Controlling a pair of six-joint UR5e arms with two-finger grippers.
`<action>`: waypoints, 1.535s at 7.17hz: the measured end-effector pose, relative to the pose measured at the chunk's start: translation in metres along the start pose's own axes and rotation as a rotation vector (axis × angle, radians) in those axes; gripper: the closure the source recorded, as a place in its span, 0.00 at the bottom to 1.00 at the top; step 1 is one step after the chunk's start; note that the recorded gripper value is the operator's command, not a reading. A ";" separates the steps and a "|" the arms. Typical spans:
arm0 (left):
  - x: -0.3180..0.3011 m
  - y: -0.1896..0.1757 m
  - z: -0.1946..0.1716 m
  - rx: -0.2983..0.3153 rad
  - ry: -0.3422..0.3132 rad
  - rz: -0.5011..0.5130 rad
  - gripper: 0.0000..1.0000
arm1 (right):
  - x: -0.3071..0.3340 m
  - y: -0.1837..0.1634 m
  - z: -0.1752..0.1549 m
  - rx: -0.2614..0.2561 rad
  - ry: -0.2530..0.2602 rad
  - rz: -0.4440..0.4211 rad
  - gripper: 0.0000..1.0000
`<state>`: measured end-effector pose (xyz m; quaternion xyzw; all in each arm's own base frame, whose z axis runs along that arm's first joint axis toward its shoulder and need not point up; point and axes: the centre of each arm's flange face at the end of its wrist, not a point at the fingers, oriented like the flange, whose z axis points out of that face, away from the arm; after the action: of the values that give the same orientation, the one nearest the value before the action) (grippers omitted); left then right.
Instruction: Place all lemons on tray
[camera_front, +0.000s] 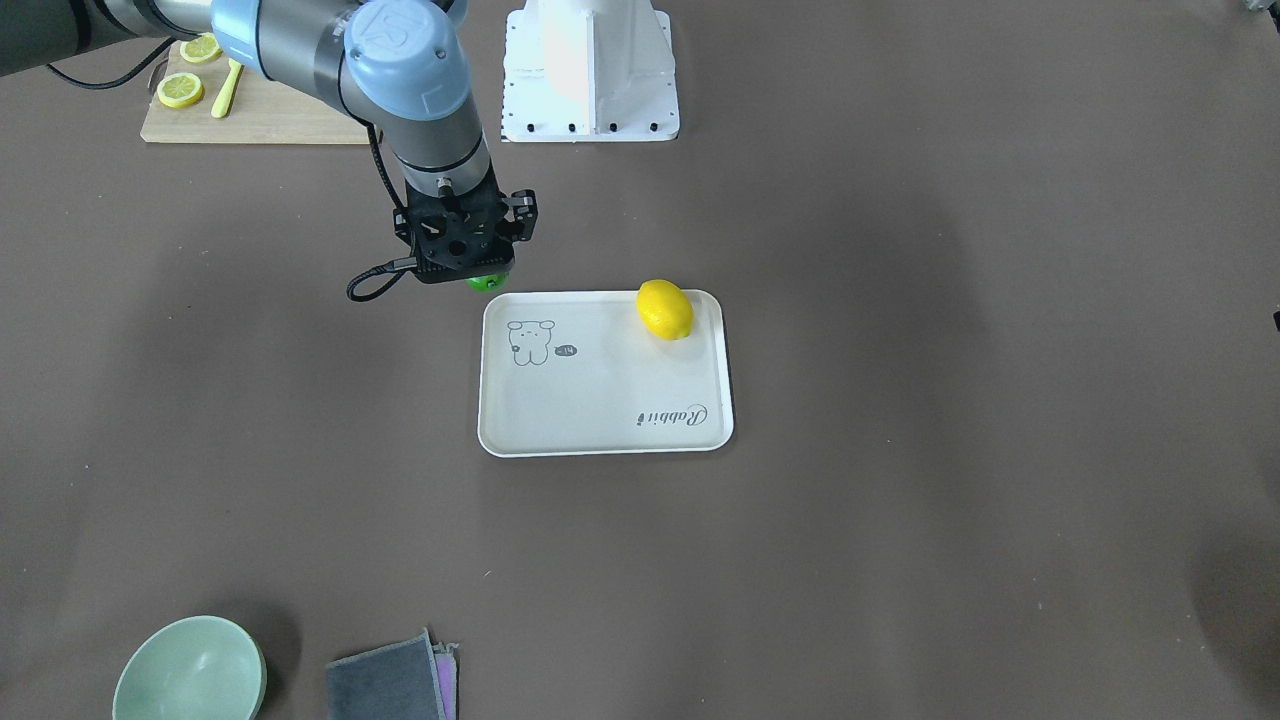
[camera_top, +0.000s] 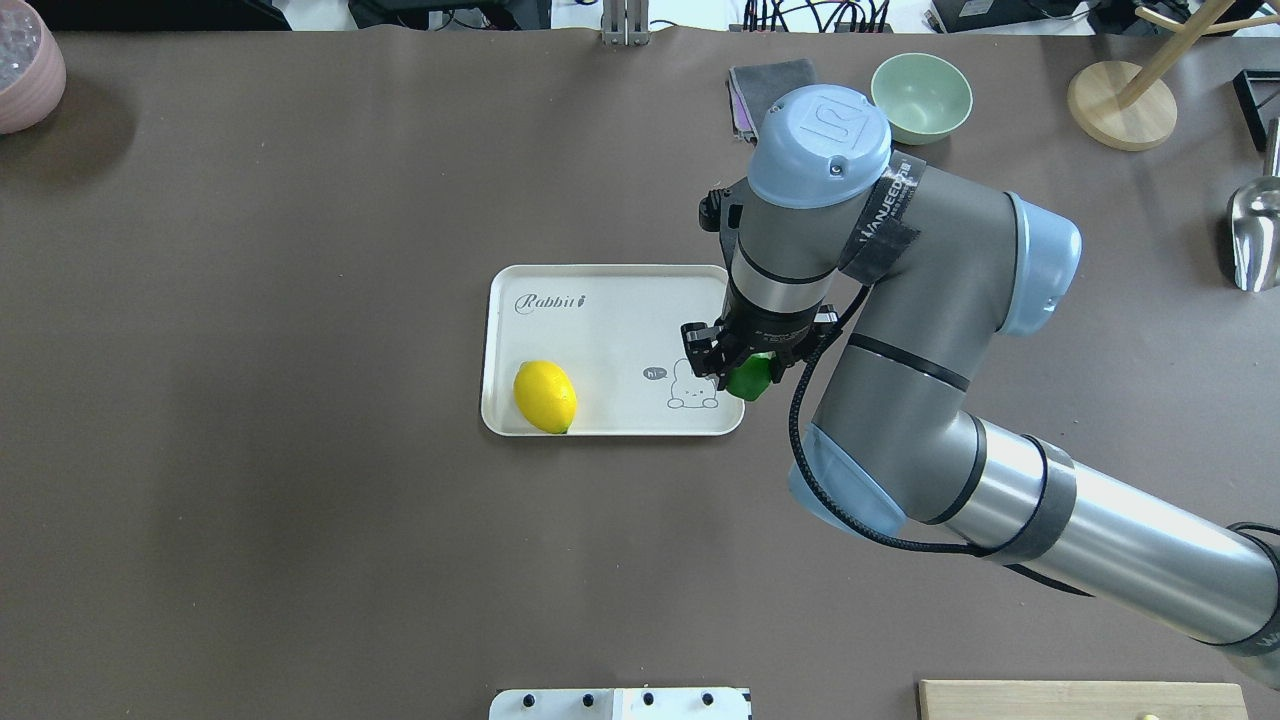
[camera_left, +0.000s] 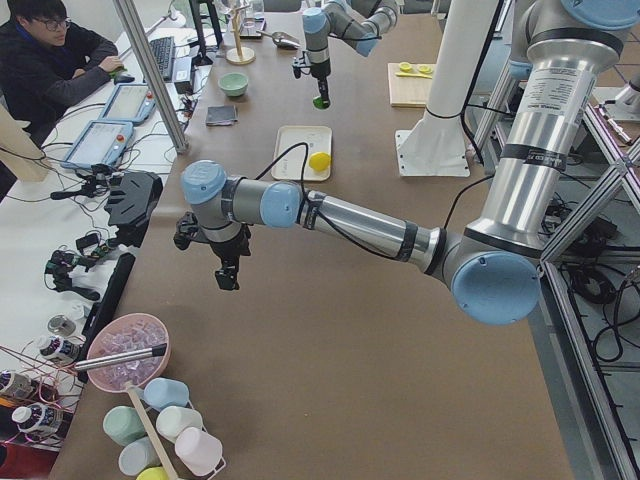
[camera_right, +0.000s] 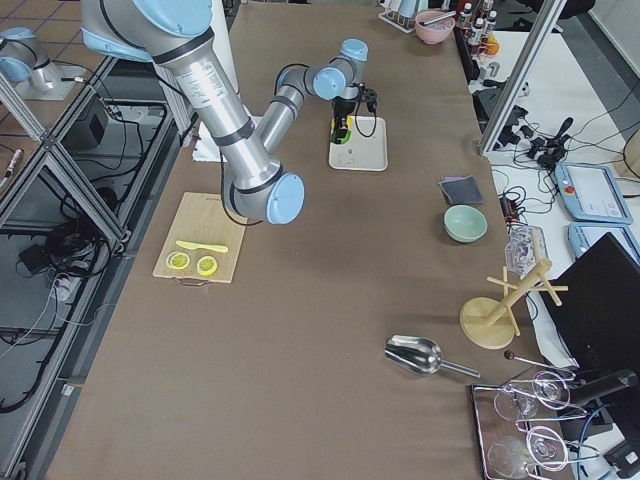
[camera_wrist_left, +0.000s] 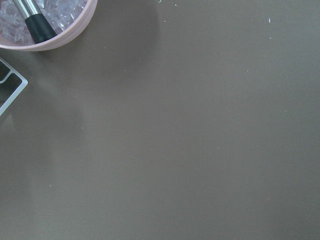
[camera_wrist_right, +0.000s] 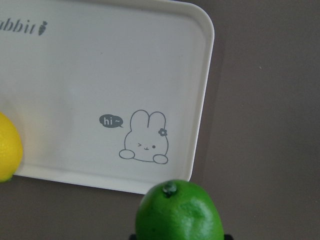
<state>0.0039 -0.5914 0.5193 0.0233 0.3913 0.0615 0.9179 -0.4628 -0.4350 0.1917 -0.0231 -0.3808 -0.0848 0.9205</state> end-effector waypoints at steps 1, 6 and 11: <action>0.001 0.000 0.002 -0.002 0.000 0.001 0.02 | 0.003 0.009 -0.009 -0.001 0.001 0.002 1.00; 0.005 -0.001 0.005 -0.007 0.001 0.005 0.02 | 0.009 0.035 -0.011 -0.008 0.012 0.006 1.00; 0.008 -0.002 0.003 -0.002 0.002 -0.006 0.02 | -0.006 -0.023 0.028 0.032 0.008 0.018 1.00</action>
<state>0.0113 -0.5920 0.5154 0.0210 0.3923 0.0592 0.9177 -0.4907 -0.4540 0.2067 -0.0116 -0.3783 -0.0704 0.9229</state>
